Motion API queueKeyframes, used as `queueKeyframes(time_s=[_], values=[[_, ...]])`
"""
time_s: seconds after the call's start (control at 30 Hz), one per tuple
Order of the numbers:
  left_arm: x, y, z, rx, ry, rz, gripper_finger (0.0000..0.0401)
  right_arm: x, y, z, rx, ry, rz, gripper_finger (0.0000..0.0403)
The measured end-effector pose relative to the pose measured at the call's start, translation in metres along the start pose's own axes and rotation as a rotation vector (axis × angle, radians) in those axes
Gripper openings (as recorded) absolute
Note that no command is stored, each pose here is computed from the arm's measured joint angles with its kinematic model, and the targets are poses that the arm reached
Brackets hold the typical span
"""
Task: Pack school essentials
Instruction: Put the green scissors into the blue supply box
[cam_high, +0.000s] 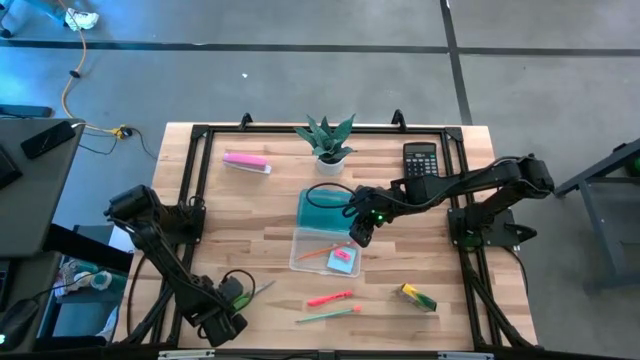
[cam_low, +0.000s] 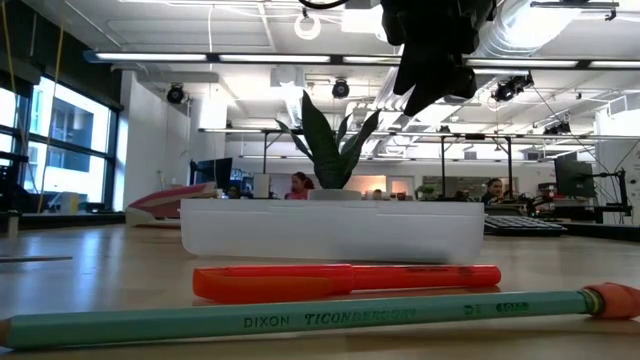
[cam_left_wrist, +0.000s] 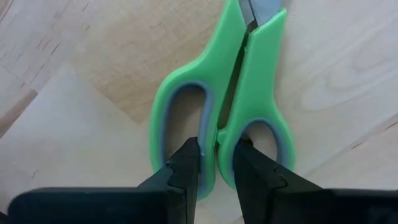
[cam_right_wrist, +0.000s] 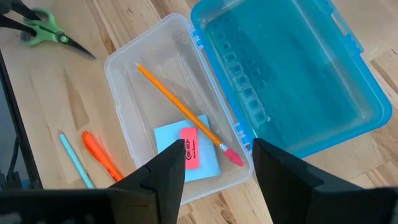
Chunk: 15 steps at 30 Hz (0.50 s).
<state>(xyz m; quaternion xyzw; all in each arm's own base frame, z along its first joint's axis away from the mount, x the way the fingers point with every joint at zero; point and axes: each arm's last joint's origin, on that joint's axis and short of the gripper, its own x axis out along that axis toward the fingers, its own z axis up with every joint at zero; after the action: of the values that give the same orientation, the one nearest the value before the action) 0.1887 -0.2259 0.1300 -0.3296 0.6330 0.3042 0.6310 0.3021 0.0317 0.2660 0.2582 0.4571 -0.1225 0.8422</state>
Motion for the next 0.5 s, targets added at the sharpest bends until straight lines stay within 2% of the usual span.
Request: queueKeyframes(time_s=[0.27, 0.5], values=[[-0.01, -0.01, 0.0, -0.001, -0.079, -0.051, 0.0069, 0.0, 0.0, 0.0, -0.015, 0.009, 0.009, 0.0177], [-0.017, -0.016, 0.001, -0.018, -0.095, -0.074, 0.0072, 0.0, 0.0, -0.001, -0.019, 0.02, 0.018, 0.0177]])
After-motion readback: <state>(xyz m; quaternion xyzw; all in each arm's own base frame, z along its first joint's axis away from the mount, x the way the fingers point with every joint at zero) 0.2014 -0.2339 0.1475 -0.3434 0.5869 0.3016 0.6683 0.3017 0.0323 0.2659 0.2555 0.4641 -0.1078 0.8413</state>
